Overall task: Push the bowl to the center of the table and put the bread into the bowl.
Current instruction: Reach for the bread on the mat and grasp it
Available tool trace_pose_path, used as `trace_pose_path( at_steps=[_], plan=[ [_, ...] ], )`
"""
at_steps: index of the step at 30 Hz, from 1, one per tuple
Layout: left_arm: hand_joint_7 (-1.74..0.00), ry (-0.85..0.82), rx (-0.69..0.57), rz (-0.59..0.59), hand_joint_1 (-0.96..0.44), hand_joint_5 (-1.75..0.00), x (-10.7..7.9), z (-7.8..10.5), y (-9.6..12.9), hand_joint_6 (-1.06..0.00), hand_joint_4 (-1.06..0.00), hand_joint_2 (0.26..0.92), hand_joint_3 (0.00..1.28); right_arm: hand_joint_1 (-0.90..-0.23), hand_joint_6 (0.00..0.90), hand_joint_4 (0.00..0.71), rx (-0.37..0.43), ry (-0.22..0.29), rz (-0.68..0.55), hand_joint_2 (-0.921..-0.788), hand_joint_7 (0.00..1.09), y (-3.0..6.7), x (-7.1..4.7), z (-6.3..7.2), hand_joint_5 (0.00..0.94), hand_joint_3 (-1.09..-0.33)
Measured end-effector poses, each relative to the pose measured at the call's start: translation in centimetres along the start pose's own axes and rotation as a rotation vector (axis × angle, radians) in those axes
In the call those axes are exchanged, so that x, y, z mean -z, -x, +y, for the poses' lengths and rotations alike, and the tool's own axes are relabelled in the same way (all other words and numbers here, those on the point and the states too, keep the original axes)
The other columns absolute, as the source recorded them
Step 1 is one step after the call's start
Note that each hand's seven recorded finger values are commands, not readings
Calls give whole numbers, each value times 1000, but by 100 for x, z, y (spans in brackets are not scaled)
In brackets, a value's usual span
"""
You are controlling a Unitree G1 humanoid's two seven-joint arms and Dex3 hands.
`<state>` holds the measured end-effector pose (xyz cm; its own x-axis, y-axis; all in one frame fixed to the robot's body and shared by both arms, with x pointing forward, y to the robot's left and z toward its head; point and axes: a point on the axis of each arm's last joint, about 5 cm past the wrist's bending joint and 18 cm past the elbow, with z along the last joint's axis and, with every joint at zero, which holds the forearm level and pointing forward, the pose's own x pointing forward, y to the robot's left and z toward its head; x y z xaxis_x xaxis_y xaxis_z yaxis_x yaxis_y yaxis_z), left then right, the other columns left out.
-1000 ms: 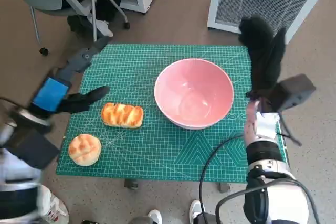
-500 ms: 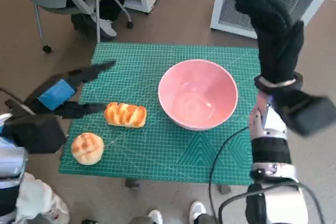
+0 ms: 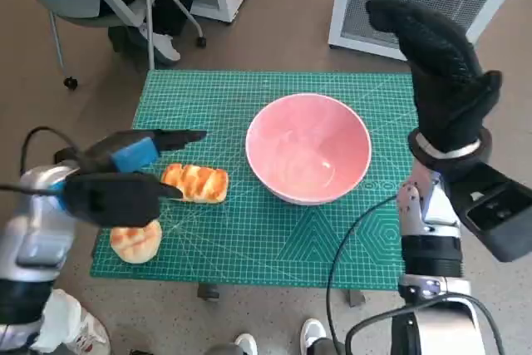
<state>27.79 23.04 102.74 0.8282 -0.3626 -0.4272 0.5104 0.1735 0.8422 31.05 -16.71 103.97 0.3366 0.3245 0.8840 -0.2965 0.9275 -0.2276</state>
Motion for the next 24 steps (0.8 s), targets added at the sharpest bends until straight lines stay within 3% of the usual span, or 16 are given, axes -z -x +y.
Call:
trace_pose_path(
  at_steps=[12,17,20,22,24],
  plan=[
    [-20,-26,119,88,-401,-6,-13,-222,-331,-371,-253,805,0,-580,-1,267,-10,-3,2,-921,713,10,-14,25,22,-809],
    [-78,-15,122,88,-305,-35,-9,-319,-418,-487,-340,815,5,-592,-1,263,-11,1,5,-921,709,18,-16,21,21,-805],
    [-145,-12,101,77,-234,-48,-12,-367,-460,-586,-463,836,8,-596,-1,261,-15,6,9,-921,706,22,-17,18,20,-803],
    [-345,-11,85,70,-185,-58,-8,-397,-485,-598,-621,857,4,-597,-1,260,-21,11,12,-921,706,22,-17,17,20,-803],
    [-816,-12,69,62,-271,-148,4,-426,-504,-598,-725,888,72,-597,-1,260,-23,14,13,-921,705,21,-18,16,20,-804]
  ],
)
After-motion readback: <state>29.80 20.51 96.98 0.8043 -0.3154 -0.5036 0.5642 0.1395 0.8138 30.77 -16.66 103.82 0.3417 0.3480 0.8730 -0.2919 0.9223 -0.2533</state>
